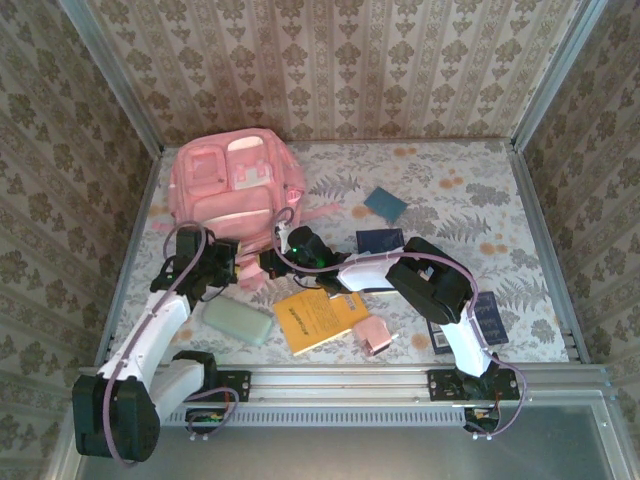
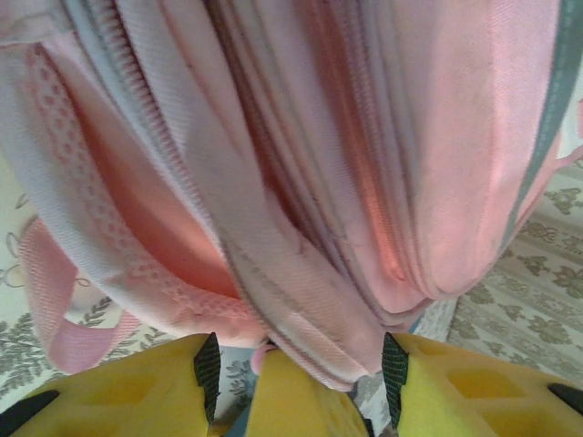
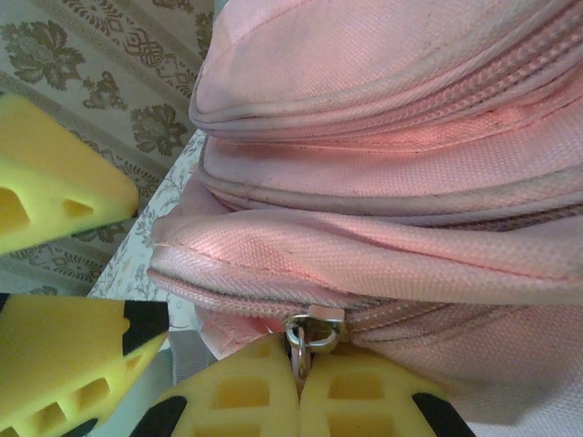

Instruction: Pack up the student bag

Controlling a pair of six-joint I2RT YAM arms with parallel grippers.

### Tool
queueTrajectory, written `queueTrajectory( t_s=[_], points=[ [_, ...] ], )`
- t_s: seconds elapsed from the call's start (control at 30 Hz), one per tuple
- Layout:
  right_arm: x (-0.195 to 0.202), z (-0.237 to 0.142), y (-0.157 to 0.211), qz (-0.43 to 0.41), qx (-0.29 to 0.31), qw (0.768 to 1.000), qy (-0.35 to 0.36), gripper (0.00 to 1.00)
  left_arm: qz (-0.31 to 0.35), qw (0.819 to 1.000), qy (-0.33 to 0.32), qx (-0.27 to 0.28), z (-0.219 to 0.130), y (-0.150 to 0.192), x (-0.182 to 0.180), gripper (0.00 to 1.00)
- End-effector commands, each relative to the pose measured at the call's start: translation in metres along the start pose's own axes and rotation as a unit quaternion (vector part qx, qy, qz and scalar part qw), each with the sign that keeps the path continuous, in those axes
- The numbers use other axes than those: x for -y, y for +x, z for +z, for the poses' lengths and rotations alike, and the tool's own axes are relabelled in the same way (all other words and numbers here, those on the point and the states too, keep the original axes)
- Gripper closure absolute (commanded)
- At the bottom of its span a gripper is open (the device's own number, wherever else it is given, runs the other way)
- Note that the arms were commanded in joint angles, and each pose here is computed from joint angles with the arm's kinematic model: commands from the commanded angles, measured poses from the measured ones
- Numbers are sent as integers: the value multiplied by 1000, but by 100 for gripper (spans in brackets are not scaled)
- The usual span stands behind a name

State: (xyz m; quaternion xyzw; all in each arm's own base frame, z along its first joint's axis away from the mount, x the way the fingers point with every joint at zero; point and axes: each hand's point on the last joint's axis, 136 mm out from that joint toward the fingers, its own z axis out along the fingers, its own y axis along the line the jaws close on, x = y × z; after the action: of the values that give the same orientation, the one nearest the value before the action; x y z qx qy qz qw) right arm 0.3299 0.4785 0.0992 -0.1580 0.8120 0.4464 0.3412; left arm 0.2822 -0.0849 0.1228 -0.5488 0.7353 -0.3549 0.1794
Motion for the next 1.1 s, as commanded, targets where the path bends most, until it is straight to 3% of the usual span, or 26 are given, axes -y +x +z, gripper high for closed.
queueTrajectory(
  t_s=[0.0,0.2,0.4,0.53,0.67,0.7,1.07],
  points=[
    [-11,1,-6,-21,13,1000,-15,100,-26,999,22,7,0,-4,19,47],
    [-10,2,-6,-28,10,999,-12,100,-39,999,12,-12,22,-2,17,45],
    [-6,0,-1,-43,-3,999,-1,100,-42,999,12,4,32,-15,23,54],
    [-2,-2,6,-69,-29,997,14,100,-27,999,17,14,33,-25,35,73],
    [10,-7,15,-122,-94,987,52,100,-12,1000,21,17,28,-32,46,98],
    [14,-9,17,-134,-106,983,60,100,-10,1000,22,20,26,-34,47,100],
    [61,-45,-2,-144,-144,973,110,100,16,999,22,47,2,-45,54,100]
  ],
)
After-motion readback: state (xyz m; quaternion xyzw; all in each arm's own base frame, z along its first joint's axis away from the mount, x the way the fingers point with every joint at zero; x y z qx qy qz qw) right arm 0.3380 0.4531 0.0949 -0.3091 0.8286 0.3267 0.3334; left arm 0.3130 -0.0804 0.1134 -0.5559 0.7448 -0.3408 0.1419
